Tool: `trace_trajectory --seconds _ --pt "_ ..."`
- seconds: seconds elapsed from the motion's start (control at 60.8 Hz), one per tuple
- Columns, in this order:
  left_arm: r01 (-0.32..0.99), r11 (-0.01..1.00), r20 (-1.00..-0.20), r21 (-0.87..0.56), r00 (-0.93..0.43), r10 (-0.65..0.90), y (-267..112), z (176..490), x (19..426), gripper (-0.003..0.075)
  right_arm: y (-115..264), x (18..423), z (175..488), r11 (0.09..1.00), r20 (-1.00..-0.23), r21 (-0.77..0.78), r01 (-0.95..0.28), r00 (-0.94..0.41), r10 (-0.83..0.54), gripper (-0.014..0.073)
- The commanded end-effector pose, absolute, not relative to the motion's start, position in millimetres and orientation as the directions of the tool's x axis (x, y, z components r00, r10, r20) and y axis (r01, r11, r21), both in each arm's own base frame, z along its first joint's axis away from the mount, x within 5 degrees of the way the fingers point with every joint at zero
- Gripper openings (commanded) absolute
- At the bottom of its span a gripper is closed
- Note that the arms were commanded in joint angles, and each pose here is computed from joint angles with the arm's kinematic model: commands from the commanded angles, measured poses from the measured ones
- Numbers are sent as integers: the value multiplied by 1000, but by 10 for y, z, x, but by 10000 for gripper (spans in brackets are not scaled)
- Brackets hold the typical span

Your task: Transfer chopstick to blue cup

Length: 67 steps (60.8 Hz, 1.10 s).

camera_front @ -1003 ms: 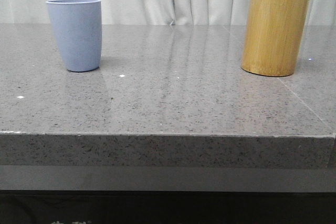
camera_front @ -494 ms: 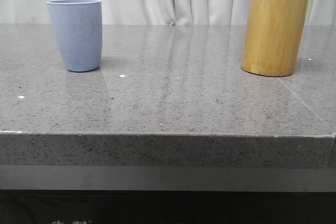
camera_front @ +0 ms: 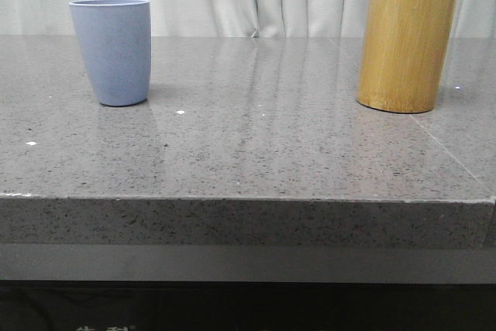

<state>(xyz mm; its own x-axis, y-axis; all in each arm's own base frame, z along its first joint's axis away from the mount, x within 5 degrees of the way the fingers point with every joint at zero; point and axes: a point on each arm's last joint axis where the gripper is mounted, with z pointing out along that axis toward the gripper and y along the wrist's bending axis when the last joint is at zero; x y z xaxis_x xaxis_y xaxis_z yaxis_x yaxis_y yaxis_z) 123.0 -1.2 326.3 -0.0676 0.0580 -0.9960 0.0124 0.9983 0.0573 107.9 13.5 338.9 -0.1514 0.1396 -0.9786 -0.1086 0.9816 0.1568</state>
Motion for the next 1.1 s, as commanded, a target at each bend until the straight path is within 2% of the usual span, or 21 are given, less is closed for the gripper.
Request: trace_trajectory --seconds 0.0,0.099,0.165,0.395,0.592,0.855,1.086 --pt "12 998 -997 59 48 58 -18 3459 1235 634 121 1090 3577 983 -989 149 -111 -38 146 546" --pt "15 999 -997 42 61 41 -21 3471 1234 633 121 1090 3574 983 -989 149 -111 -39 146 664" --pt "20 1000 -999 13 51 12 -26 3472 1233 633 121 1090 3574 983 -989 149 -111 -39 146 659" --pt "60 998 -991 13 -129 21 -82 3569 1339 632 121 1090 3574 983 -989 149 -111 -39 146 654" --pt "138 990 -963 9 -266 46 -248 3860 1736 631 121 1090 3574 983 -989 149 -111 -39 146 654" --pt "305 952 -852 13 -496 171 -812 4053 2477 630 121 1090 3578 983 -989 149 -111 -34 146 654" --pt "355 935 -720 26 -642 264 -1163 4154 3073 630 120 1091 3582 983 -989 149 -111 -29 147 654"
